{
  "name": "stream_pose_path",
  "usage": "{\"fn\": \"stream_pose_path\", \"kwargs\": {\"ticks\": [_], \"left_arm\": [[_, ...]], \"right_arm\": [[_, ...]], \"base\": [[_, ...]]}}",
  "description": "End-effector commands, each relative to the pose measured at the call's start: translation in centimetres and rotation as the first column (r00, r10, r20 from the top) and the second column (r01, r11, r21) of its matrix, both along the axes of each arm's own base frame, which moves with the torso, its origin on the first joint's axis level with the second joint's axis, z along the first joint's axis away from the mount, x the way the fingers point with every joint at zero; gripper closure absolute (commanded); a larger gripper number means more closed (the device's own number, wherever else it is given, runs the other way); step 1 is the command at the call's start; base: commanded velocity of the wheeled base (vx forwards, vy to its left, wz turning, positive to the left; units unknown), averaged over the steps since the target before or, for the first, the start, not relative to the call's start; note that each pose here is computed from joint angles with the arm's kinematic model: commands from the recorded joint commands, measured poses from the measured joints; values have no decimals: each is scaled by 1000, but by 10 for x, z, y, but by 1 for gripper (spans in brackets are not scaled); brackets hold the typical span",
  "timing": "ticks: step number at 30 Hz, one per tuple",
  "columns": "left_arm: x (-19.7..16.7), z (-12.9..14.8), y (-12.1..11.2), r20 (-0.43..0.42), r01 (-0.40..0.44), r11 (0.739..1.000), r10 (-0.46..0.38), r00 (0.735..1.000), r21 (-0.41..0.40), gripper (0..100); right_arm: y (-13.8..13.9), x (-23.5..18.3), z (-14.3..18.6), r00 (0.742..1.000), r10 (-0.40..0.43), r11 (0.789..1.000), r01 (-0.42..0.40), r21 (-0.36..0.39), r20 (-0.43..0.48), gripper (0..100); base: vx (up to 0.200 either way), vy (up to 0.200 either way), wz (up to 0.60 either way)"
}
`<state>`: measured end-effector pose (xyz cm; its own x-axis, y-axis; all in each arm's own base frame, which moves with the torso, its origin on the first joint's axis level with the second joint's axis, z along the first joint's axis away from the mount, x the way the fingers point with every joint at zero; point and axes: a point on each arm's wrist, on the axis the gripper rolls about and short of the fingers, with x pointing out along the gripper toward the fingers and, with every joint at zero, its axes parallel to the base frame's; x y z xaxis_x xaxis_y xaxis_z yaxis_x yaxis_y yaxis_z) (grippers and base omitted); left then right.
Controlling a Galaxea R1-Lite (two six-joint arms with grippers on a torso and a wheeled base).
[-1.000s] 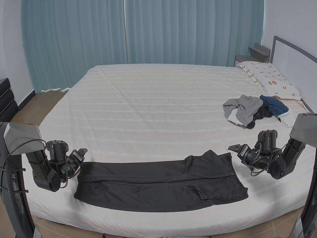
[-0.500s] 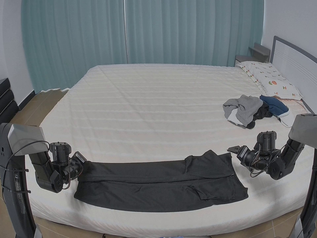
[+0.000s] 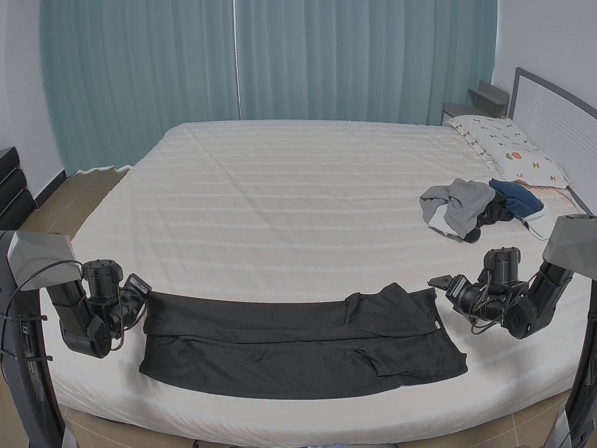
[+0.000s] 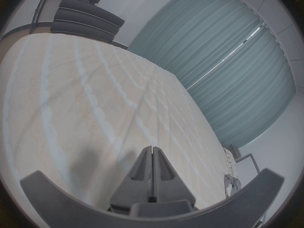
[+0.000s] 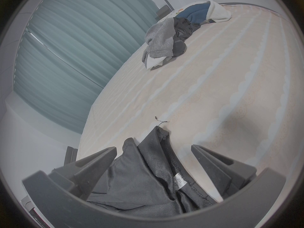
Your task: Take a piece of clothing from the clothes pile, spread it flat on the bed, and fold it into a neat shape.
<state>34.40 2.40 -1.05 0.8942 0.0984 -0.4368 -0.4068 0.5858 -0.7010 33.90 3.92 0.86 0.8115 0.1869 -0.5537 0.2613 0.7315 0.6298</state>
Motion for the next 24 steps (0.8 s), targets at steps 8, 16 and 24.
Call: {"fn": "stream_pose_path", "kwargs": {"ticks": [8, 16, 24], "left_arm": [[2, -8, 0, -14, 3, 1000, -3, 1000, -2, 0], [-6, -7, 6, -28, -22, 1000, 22, 999, -12, 0], [-39, 3, 4, -80, -37, 995, 30, 996, -88, 0]], "right_arm": [[1, 0, -1, 1000, 2, 1000, -2, 2, -4, 0], [-5, 4, -2, 1000, 16, 999, -16, 32, -6, 0], [-5, 2, -4, 999, 29, 995, -26, 92, -30, 0]], "base": [[0, 0, 0], [0, 0, 0], [0, 0, 0]]}}
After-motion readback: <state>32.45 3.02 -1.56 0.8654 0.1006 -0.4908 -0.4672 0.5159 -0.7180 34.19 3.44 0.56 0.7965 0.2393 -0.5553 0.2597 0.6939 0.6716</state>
